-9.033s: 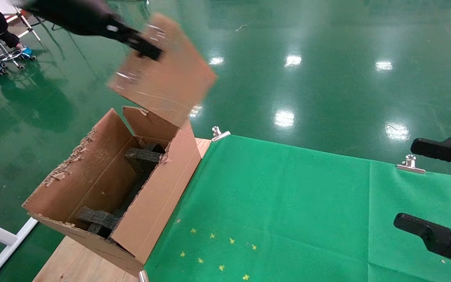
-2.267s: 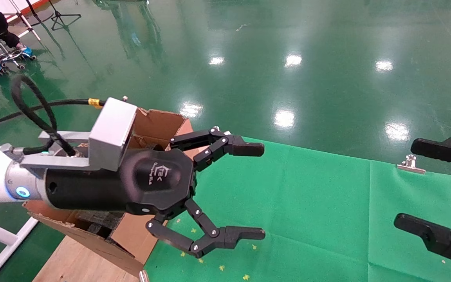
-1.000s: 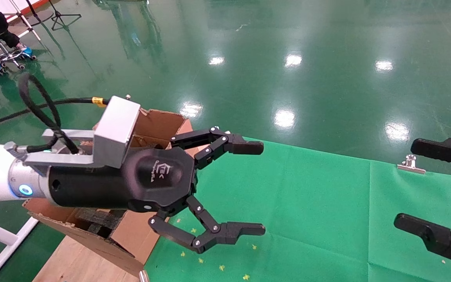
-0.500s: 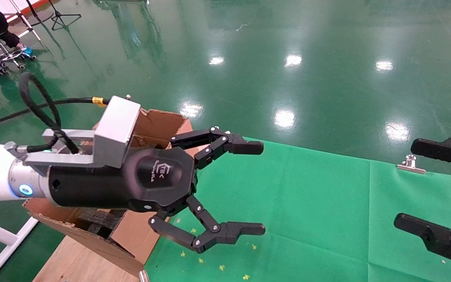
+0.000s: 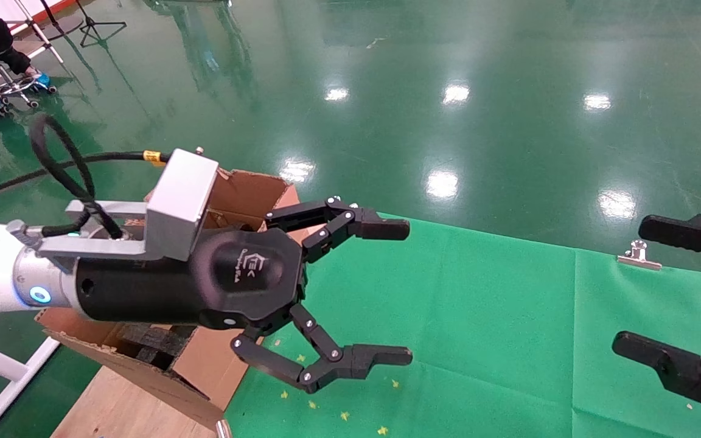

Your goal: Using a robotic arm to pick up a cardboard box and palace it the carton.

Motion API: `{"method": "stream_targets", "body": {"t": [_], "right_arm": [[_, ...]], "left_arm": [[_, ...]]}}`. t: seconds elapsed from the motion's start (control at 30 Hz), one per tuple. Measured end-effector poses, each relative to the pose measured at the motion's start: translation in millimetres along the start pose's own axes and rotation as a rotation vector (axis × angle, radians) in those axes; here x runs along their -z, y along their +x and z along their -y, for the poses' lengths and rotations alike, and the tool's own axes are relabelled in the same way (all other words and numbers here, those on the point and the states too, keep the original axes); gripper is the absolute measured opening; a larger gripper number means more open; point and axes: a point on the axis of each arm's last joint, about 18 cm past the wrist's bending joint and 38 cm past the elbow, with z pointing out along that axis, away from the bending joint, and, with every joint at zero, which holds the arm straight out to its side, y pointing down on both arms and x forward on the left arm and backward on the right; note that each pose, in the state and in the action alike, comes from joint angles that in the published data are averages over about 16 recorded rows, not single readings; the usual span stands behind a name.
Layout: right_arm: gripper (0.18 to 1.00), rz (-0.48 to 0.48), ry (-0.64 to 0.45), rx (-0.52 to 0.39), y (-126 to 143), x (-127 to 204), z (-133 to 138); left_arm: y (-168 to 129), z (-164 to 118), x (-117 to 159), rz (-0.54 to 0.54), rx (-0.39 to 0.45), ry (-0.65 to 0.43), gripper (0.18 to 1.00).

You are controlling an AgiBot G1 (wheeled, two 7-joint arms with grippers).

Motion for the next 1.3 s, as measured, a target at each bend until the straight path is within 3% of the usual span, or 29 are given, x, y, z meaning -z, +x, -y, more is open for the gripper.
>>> {"method": "stream_targets", "body": {"t": [1.3], "right_arm": [[1.001, 0.000, 0.000, 0.000, 0.0, 0.0, 0.0]], "left_arm": [[0.0, 0.0, 0.0, 0.000, 0.000, 0.000, 1.001]]}}
